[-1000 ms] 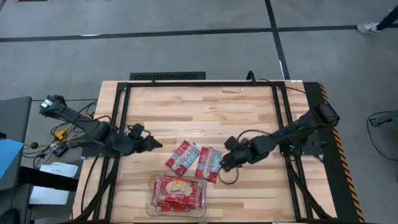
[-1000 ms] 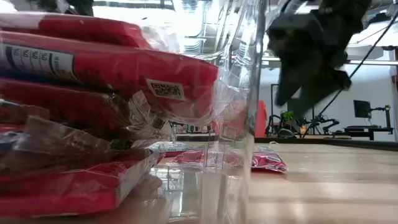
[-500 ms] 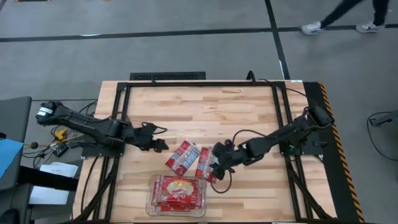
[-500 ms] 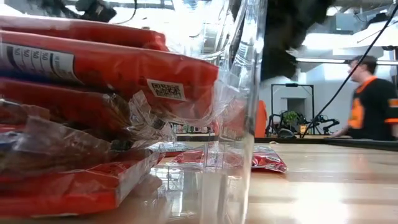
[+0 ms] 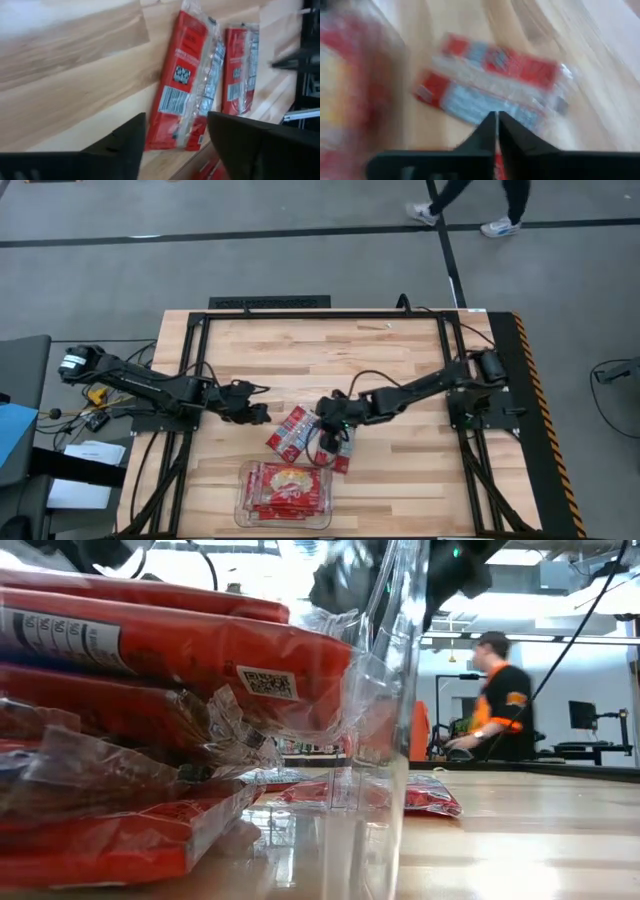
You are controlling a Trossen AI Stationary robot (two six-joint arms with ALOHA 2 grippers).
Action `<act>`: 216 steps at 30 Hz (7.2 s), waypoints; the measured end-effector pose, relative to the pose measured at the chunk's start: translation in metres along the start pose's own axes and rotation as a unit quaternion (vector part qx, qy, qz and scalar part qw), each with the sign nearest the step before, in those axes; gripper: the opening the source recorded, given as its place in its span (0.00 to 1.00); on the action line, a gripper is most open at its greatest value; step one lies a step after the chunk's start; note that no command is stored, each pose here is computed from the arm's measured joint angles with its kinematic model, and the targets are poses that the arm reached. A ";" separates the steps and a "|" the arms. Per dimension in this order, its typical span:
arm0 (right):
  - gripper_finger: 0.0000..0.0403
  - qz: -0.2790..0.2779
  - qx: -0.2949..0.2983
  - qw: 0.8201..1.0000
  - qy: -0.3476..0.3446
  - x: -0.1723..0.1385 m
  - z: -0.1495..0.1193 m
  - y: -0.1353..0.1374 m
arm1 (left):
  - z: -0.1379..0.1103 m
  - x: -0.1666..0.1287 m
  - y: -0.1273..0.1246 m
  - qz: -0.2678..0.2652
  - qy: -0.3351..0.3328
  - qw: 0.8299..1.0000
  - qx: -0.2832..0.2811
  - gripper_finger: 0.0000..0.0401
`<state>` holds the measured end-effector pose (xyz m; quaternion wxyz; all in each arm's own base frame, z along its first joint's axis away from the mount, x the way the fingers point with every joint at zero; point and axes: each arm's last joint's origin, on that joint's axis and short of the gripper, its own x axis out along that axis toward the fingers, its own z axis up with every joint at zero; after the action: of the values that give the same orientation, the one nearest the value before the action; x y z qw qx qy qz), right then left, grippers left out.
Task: Sort popcorn bags into baskets
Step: Put the red popcorn bag into the transparent bin
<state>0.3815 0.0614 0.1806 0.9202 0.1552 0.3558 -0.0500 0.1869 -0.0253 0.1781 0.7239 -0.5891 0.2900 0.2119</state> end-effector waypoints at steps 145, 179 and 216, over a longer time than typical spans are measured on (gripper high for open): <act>0.04 -0.063 -0.061 0.979 -0.186 -0.173 0.114 -0.049 | 0.016 -0.040 -0.075 -0.269 -0.337 0.901 0.042 0.49; 0.06 -0.415 -0.609 0.673 0.061 -0.099 0.090 0.009 | 0.034 -0.036 -0.080 -0.364 -0.294 0.856 -0.219 0.79; 0.40 -0.420 -0.482 0.768 -0.034 -0.112 0.093 0.017 | 0.055 -0.014 -0.090 -0.366 -0.253 0.879 -0.173 0.04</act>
<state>0.3616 0.0461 0.3248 0.7727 -0.4756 0.3311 -0.2591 0.2439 0.0097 0.2612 0.6851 -0.6952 -0.1806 0.1211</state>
